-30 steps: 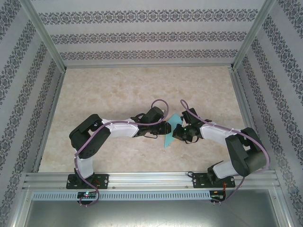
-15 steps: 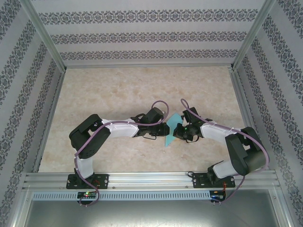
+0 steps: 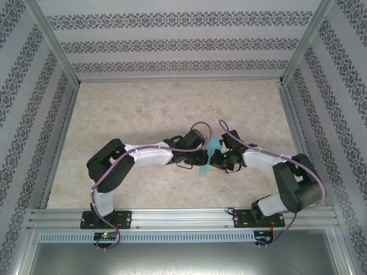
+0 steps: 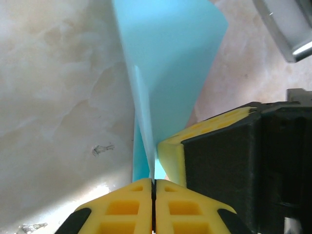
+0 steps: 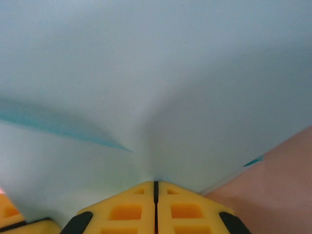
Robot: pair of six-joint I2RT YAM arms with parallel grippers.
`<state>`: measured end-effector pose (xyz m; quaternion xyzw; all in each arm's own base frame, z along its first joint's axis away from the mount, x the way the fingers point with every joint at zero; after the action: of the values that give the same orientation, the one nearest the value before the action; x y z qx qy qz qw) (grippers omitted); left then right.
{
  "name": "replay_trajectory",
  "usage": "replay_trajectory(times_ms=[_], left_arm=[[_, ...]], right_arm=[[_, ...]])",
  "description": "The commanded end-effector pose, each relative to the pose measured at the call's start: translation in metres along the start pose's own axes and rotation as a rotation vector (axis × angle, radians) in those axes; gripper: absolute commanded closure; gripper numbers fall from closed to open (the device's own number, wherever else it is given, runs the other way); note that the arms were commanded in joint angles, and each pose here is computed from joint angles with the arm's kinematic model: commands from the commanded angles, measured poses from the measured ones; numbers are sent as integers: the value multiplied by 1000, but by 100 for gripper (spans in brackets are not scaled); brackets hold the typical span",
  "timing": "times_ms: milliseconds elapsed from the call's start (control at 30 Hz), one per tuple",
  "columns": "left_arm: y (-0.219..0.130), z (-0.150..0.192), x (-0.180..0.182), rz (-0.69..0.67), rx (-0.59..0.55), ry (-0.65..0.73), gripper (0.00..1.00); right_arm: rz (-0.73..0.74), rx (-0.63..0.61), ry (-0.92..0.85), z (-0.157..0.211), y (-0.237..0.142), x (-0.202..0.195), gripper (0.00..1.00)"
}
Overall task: Fold a paper plane with a square sheet of paper (pick it up from the middle)
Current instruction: Fold the wing for the fifth time at the center of the table.
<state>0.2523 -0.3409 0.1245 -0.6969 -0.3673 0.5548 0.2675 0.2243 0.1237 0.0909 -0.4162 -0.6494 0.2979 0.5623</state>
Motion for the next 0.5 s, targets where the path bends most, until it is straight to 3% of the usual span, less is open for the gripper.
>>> replay_trajectory(times_ms=[0, 467], left_arm=[[8, 5, 5, -93, 15, 54, 91], [14, 6, 4, -169, 5, 94, 92]], right_arm=[[67, 35, 17, 10, 1, -14, 93], [16, 21, 22, 9, 3, -15, 94]])
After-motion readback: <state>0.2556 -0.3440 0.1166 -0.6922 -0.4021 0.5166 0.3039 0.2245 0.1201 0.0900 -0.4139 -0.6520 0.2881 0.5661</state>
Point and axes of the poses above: each hand's point on the last joint's axis, 136 mm out from that joint toward the fingers, its own y axis out along the fingers, its own x axis along the line the jaws close on, z = x × y, the point moved 9 cm from there along -y, back along the fingers, and after that the axes turned 12 degrees about -y, right-handed, at the moved point
